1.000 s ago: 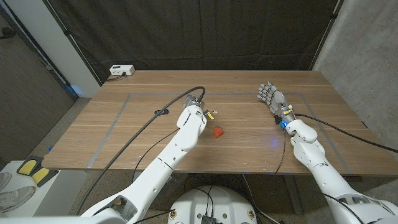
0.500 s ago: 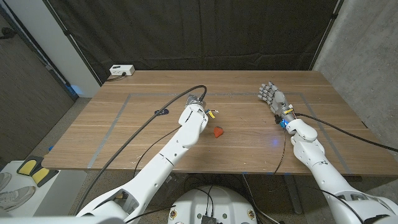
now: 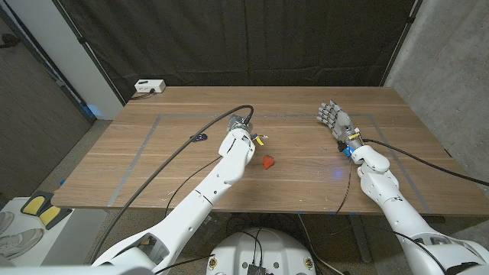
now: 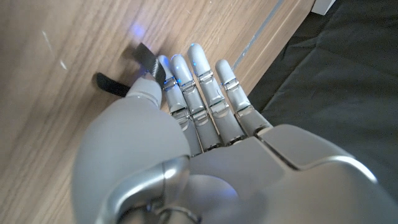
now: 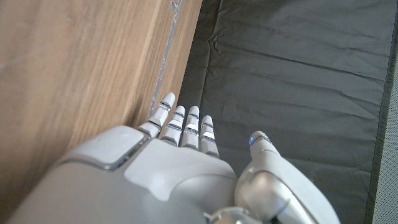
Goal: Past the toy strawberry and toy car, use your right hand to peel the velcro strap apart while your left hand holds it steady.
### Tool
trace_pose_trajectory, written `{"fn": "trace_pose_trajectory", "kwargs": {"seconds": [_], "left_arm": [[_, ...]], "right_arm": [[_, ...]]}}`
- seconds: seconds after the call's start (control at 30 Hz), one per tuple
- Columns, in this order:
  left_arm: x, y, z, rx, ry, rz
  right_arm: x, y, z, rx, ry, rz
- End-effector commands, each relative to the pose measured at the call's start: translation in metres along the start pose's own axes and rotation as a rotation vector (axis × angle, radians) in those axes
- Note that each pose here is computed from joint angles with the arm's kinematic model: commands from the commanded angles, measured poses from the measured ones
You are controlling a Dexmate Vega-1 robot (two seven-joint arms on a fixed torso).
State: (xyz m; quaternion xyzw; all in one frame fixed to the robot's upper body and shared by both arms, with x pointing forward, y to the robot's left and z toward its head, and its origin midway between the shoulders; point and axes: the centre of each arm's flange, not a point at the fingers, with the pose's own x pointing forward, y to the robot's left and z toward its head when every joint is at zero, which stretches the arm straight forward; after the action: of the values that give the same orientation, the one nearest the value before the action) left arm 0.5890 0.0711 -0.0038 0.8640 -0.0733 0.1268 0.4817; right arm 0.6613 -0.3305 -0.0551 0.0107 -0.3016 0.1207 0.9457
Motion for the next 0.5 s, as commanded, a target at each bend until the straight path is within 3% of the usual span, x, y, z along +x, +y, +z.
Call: {"fn": "trace_pose_trajectory", "kwargs": {"seconds": [0.03,0.37,0.5], "left_arm": [[-0.015,0.000,-0.006,-0.070,0.086,0.220],[-0.024,-0.006,-0.011,-0.247,0.144,0.429],[-0.027,-0.012,-0.015,-0.417,0.173,0.524]], "right_arm": [[-0.002,0.003,0.002,-0.012,0.009,0.006],[-0.004,0.005,0.005,-0.070,0.038,0.000],[-0.004,0.006,0.008,-0.096,0.050,0.003]]}}
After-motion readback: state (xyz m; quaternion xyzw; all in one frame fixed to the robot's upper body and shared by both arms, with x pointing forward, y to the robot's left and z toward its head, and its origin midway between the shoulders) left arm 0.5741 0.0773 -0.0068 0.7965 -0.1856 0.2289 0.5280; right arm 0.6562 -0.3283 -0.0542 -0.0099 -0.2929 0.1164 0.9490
